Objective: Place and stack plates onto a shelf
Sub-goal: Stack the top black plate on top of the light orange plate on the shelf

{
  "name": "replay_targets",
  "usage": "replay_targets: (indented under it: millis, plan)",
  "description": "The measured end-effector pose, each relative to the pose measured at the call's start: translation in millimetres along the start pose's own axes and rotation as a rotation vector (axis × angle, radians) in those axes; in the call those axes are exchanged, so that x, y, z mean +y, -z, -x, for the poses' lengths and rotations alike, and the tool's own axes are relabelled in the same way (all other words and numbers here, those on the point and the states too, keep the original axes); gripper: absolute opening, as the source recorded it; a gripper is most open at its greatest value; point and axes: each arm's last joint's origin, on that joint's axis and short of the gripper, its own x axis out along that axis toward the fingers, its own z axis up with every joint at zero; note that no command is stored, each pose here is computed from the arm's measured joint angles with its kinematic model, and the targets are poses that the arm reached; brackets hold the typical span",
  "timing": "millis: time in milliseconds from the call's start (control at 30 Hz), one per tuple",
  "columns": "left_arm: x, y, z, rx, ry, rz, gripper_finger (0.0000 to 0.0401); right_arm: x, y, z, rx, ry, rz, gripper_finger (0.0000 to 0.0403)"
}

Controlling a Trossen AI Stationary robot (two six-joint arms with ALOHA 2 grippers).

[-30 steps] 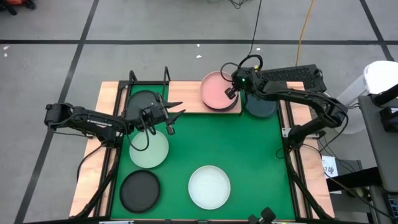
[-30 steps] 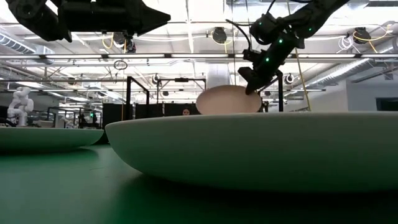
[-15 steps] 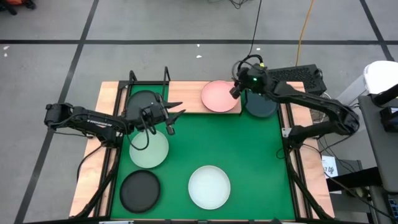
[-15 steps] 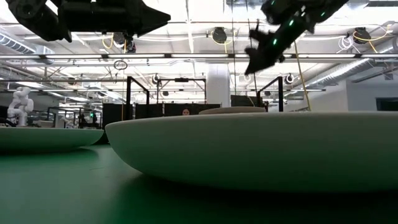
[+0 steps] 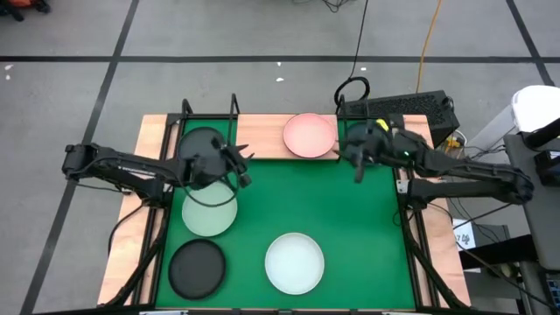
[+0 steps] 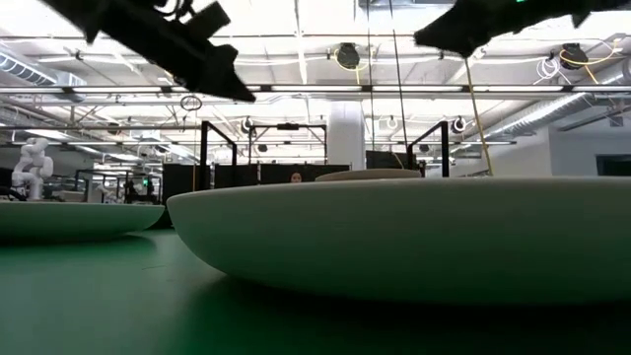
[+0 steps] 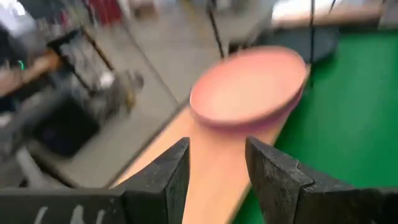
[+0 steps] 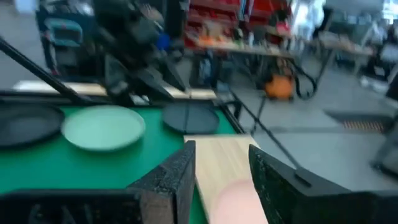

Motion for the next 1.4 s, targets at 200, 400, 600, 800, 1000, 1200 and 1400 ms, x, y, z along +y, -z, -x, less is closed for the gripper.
replay_targets:
  millis: [200, 400, 600, 800, 1000, 1200, 1400]
  plan:
    - [14, -6, 11, 0.351, -0.047, 0.052, 0.0161, 11, 10, 24, -0.108, -0.055, -0.024, 0.013]
    - [35, 7, 22, 0.631, -0.14, 0.141, 0.0161, 22, 20, 28, -0.115, -0.162, 0.022, 0.013]
    - [53, 23, 12, 0.78, -0.108, 0.221, 0.0161, 26, 24, 27, -0.103, -0.187, 0.041, 0.013]
    - [68, 30, 2, 0.867, -0.092, 0.293, 0.0161, 29, 31, 27, -0.045, -0.212, 0.058, 0.013]
    - [69, 51, -23, 1.041, 0.004, 0.219, 0.0161, 32, 31, 28, -0.047, -0.233, 0.072, 0.013]
    - [65, 71, -41, 1.159, -0.022, 0.127, 0.0161, 34, 29, 28, -0.067, -0.244, 0.072, 0.013]
    - [62, 82, -51, 1.212, -0.023, 0.092, 0.0161, 34, 27, 28, -0.087, -0.239, 0.086, 0.013]
